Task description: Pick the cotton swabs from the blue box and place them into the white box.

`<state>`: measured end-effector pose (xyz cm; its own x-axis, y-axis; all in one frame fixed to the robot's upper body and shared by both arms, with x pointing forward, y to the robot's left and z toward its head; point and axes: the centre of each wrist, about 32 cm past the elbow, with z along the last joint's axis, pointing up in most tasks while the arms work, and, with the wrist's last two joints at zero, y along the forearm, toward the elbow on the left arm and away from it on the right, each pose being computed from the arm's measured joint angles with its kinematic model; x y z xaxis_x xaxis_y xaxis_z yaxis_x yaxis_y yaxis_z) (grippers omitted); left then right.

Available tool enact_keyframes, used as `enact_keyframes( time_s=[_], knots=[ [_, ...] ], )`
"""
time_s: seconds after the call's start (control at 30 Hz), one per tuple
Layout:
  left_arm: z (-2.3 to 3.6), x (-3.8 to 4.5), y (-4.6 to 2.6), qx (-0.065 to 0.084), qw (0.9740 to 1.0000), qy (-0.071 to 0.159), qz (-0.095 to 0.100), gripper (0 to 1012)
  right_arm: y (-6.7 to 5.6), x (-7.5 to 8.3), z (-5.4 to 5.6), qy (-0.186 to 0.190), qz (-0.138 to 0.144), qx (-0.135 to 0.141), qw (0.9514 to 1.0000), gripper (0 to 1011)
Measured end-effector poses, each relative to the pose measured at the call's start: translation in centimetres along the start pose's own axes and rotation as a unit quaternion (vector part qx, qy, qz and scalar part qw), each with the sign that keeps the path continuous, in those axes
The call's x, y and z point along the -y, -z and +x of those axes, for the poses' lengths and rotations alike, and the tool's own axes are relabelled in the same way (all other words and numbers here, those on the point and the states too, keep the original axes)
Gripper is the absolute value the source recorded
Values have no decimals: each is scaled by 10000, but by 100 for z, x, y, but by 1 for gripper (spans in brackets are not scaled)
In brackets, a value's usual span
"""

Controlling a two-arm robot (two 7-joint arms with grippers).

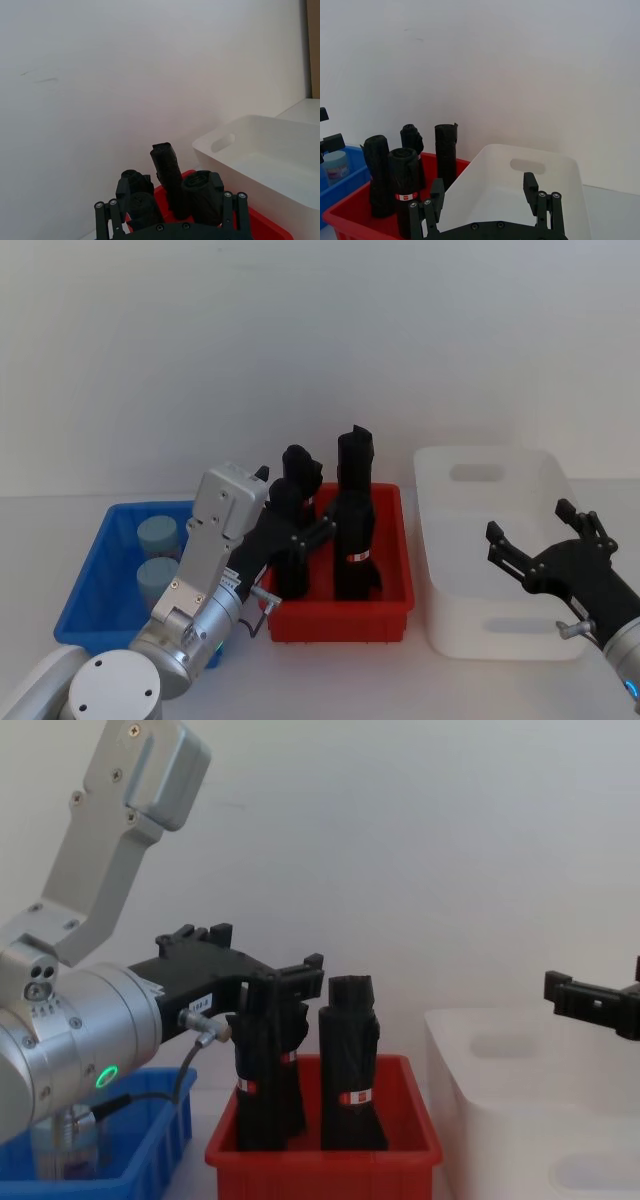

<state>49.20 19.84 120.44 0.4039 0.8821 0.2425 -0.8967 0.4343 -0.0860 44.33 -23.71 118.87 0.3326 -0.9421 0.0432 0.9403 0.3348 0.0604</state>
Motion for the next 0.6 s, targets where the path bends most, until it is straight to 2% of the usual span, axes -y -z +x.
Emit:
enact_keyframes(
  time_s=[0.6],
  knots=[
    [0,0,0,0,10000,0,0,1000,0,0,0,0,0,0,10000,1001]
  ],
)
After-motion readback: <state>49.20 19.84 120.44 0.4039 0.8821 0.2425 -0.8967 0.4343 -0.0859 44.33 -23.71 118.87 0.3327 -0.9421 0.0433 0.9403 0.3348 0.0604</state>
